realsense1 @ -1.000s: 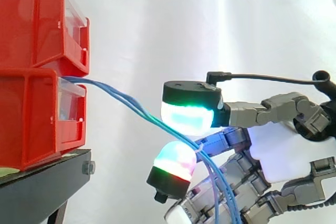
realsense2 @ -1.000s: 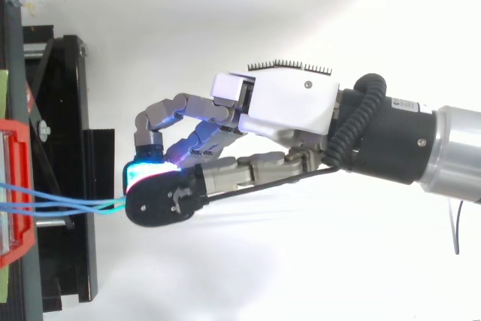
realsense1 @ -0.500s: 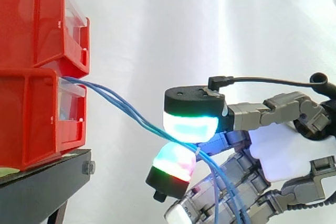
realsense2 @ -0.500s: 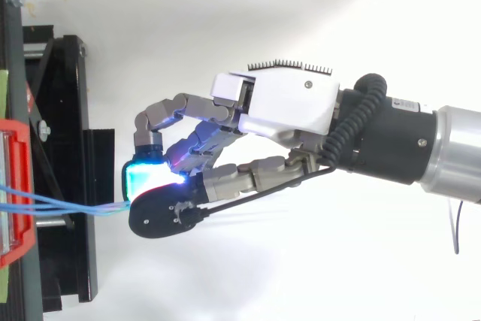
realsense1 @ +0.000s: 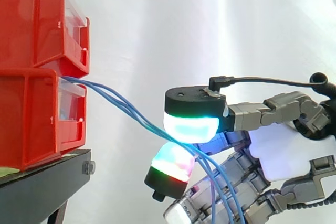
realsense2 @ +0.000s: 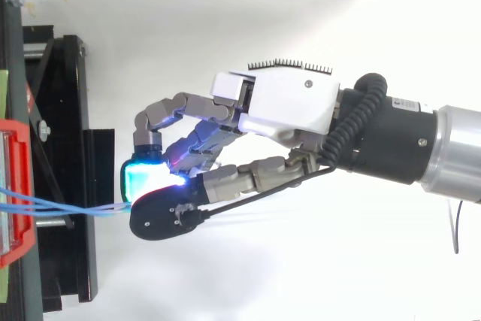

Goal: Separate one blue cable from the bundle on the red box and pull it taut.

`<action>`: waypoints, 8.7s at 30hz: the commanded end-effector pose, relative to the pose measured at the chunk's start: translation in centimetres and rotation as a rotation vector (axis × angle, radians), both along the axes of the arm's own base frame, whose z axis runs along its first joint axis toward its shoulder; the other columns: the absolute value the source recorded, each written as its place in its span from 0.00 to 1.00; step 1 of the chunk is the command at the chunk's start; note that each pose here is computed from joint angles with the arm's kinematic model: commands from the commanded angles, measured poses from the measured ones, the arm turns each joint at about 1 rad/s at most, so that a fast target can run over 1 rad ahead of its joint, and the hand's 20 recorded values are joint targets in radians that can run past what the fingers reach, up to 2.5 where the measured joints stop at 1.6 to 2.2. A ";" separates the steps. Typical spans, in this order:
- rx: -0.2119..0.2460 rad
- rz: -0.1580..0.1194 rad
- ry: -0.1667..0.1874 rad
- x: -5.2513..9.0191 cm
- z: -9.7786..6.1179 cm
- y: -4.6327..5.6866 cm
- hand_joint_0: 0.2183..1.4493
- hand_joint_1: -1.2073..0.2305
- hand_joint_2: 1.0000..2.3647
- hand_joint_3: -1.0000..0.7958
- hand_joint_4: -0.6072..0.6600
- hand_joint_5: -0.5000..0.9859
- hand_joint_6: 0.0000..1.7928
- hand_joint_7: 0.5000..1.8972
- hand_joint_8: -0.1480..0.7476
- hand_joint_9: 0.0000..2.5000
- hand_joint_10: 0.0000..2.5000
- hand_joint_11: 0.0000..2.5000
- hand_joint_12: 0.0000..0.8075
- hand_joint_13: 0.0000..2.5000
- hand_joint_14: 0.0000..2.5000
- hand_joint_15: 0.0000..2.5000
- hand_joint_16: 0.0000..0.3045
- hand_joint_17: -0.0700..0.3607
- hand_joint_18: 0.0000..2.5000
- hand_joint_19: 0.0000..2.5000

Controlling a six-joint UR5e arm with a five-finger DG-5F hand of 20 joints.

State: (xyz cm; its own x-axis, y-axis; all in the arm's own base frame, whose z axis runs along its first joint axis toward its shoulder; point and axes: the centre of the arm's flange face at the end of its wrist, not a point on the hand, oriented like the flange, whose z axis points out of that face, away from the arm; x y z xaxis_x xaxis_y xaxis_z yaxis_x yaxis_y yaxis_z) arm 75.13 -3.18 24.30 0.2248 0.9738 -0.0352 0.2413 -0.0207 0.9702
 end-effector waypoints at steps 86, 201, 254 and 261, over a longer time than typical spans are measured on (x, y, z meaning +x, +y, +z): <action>0.000 0.003 -0.002 0.1 0.1 0.3 0.32 0.39 0.01 0.36 0.56 0.24 0.40 0.55 0.48 0.32 0.01 0.20 0.43 0.30 0.01 0.18 0.18 0.45 0.23 0.29; 0.007 0.000 -0.004 0.1 0.2 0.2 0.30 0.48 0.01 0.35 0.56 0.24 0.38 0.56 0.49 0.33 0.01 0.20 0.45 0.30 0.01 0.18 0.19 0.46 0.22 0.29; 0.010 0.001 -0.003 0.1 0.2 0.4 0.30 0.30 0.01 0.64 0.56 0.25 0.45 0.49 0.54 0.40 0.01 0.22 0.49 0.35 0.01 0.17 0.22 0.51 0.29 0.25; -0.009 -0.029 0.037 -1.9 4.3 0.4 0.30 0.30 0.01 0.66 0.57 0.24 0.45 0.50 0.54 0.41 0.01 0.22 0.49 0.35 0.00 0.17 0.22 0.52 0.30 0.26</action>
State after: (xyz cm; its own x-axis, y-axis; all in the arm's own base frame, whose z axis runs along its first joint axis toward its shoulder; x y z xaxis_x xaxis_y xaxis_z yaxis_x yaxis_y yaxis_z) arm 74.16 -2.62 26.72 0.2332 0.9716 -0.0395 0.2636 -0.0241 0.9643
